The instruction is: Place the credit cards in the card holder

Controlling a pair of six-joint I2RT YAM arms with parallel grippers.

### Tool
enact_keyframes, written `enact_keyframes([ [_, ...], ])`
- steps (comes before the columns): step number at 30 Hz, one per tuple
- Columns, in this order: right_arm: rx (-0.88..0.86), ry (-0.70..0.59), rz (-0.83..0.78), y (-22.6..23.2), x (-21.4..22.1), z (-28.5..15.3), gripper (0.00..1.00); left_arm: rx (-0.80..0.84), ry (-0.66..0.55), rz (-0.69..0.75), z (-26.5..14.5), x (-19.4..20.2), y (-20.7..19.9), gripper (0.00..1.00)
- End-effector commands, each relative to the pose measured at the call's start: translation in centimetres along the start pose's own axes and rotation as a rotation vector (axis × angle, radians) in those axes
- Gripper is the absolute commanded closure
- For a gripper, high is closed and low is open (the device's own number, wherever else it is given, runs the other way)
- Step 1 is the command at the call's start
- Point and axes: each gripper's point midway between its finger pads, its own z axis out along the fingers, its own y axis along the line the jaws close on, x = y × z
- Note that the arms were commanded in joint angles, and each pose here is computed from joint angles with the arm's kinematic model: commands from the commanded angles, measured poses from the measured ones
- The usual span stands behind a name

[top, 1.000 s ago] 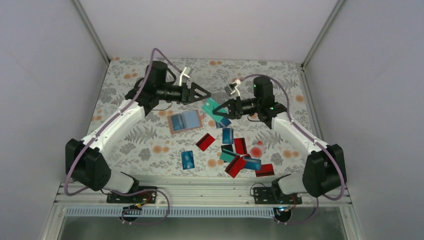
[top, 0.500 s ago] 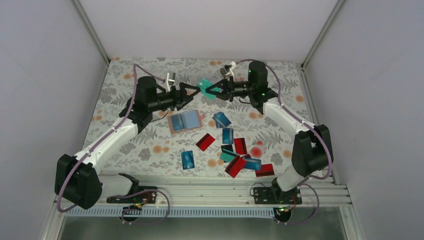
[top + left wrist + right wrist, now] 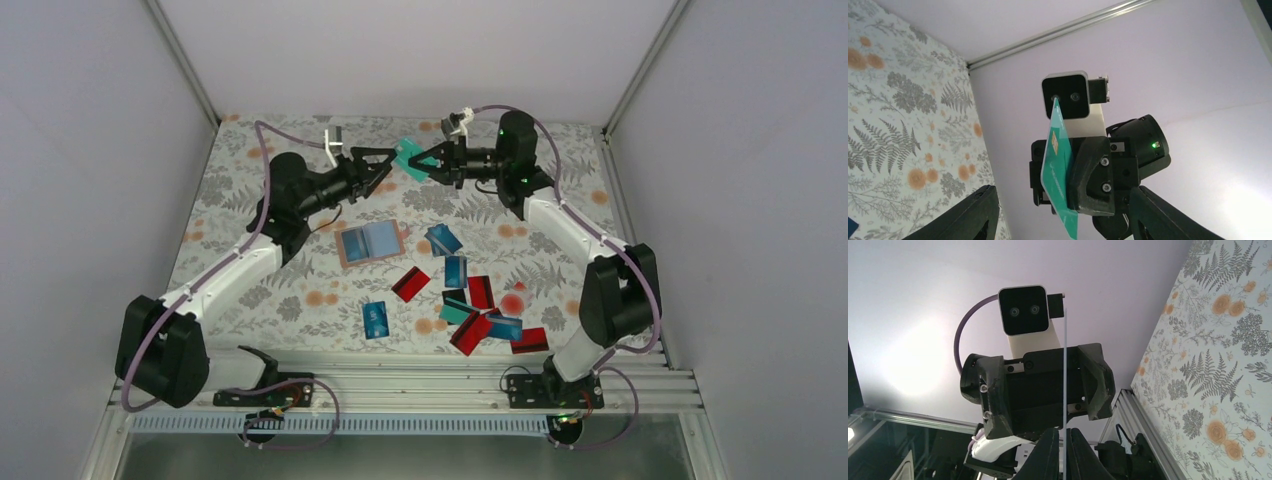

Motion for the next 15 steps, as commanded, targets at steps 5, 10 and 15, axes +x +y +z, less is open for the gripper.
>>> enact_keyframes([
  [5, -0.037, -0.027, -0.033, 1.2, -0.9, 0.3, 0.96, 0.059, -0.012, 0.033, 1.4, -1.1, -2.0, 0.43],
  [10, -0.041, -0.039, -0.031, 1.0, -1.0, 0.4, 0.96, 0.057, -0.003, 0.03, 1.8, -0.8, -1.9, 0.55],
  [15, -0.047, -0.048, -0.049, 1.2, -1.2, 0.4, 0.96, 0.056, 0.006, 0.026, 2.2, -0.6, -1.7, 0.65],
])
